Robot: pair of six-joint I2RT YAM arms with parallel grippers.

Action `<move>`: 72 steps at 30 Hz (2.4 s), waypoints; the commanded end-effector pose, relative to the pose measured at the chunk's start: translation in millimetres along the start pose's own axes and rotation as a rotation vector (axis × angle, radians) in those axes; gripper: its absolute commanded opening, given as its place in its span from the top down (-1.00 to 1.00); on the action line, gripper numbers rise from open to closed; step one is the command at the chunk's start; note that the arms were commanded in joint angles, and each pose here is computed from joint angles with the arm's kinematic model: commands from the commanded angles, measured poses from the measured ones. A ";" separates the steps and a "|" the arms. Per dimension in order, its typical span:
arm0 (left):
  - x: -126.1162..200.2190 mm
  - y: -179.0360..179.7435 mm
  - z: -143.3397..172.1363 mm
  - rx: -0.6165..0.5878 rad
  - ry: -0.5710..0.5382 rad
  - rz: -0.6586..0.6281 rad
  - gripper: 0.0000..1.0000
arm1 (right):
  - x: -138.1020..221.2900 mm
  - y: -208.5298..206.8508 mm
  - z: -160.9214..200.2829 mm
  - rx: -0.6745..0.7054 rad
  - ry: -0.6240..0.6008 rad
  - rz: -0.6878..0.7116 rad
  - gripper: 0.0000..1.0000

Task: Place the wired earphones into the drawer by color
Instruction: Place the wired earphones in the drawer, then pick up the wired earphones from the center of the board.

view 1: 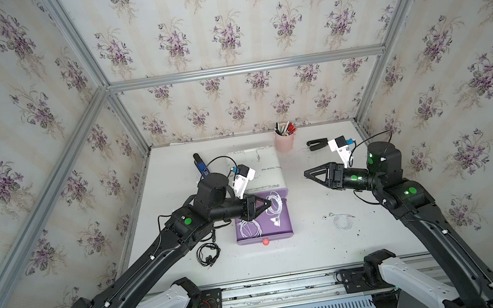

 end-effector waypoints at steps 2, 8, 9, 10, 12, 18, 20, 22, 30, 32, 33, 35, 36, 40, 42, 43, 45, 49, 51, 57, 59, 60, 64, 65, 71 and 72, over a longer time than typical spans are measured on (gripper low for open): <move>1.8 20.6 20.4 0.071 0.002 -0.132 0.69 | 0.0 4.4 -2.8 0.024 -0.013 -0.027 -0.56; -1.7 48.7 37.1 0.159 -0.046 -0.275 0.67 | 0.6 2.4 -0.8 0.023 -0.013 -0.020 -0.56; -2.1 51.8 38.2 0.170 -0.054 -0.290 0.68 | 0.8 1.6 0.0 0.022 -0.012 -0.016 -0.56; -2.6 55.0 39.8 0.183 -0.064 -0.305 0.68 | 1.0 1.3 0.7 0.024 -0.011 -0.015 -0.56; -3.0 58.6 41.7 0.202 -0.082 -0.321 0.68 | 1.4 -0.6 2.5 0.022 -0.011 -0.011 -0.56; -7.8 61.3 38.9 0.210 -0.101 -0.322 0.68 | 1.3 -6.5 7.1 0.017 -0.006 -0.001 -0.56; -11.5 63.5 40.4 0.216 -0.086 -0.323 0.68 | 1.5 -8.0 8.2 0.016 -0.005 0.007 -0.56; -14.5 66.5 43.4 0.223 -0.079 -0.324 0.68 | 1.6 -8.9 8.8 0.017 -0.004 0.012 -0.56; -23.7 75.5 56.3 0.254 -0.044 -0.324 0.62 | 2.4 -16.9 12.6 0.010 -0.001 0.062 -0.56; -25.9 77.8 59.5 0.259 -0.033 -0.328 0.52 | 2.1 -23.9 14.2 -0.008 0.002 0.104 -0.56; -26.6 78.6 60.6 0.259 -0.028 -0.330 0.46 | 2.1 -28.3 15.7 -0.017 0.005 0.127 -0.56; -28.0 80.3 62.8 0.258 -0.018 -0.338 0.34 | 3.0 -34.7 18.7 -0.031 0.004 0.160 -0.56; -28.8 82.3 64.3 0.261 -0.012 -0.347 0.26 | 3.7 -36.9 20.3 -0.035 0.002 0.171 -0.56; -32.0 84.4 68.1 0.268 0.001 -0.345 0.14 | 7.1 -41.8 24.0 -0.042 -0.004 0.196 -0.56; -31.0 83.4 67.3 0.267 -0.004 -0.343 0.06 | 8.8 -43.1 24.9 -0.042 -0.007 0.209 -0.56; -30.4 82.1 66.3 0.264 -0.007 -0.338 0.02 | 9.1 -44.4 25.1 -0.046 -0.007 0.216 -0.56; -28.0 78.7 63.8 0.261 -0.011 -0.330 -0.09 | 9.9 -47.3 25.9 -0.056 -0.007 0.238 -0.56; -20.9 70.9 57.9 0.248 -0.023 -0.317 -0.32 | 10.9 -51.0 26.9 -0.071 -0.014 0.257 -0.56; -16.3 66.5 56.2 0.243 -0.027 -0.307 -0.44 | 11.6 -52.8 27.1 -0.077 -0.023 0.271 -0.56; 0.5 50.0 50.6 0.219 -0.042 -0.263 -0.64 | 24.7 -87.9 33.0 -0.173 -0.079 0.551 -0.56; 7.6 42.6 46.6 0.207 -0.057 -0.240 -0.69 | 35.4 -110.5 37.2 -0.223 -0.104 0.726 -0.55; 11.6 37.0 43.7 0.195 -0.068 -0.218 -0.74 | 42.1 -121.7 39.0 -0.243 -0.123 0.811 -0.54; 24.6 14.9 32.9 0.130 -0.094 -0.117 -0.80 | 62.0 -146.8 45.6 -0.295 -0.182 0.997 -0.52; 28.1 8.6 30.1 0.107 -0.102 -0.088 -0.82 | 65.9 -152.4 48.3 -0.302 -0.194 1.035 -0.51; 41.0 -11.3 21.0 0.017 -0.129 -0.007 -0.86 | 58.8 -189.4 82.1 -0.455 -0.123 1.066 -0.37; 42.1 -12.4 20.4 0.012 -0.130 -0.005 -0.86 | 57.6 -195.3 88.1 -0.483 -0.111 1.070 -0.34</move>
Point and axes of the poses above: each gripper's point midway between its finger pads, its own x axis back along the fingers, its own y axis along the line the jaws close on, z = x × y, the point moved 7 cm from there along x, back along the fingers, and after that the axes turned 8 degrees about -x, right-handed, at the moved point
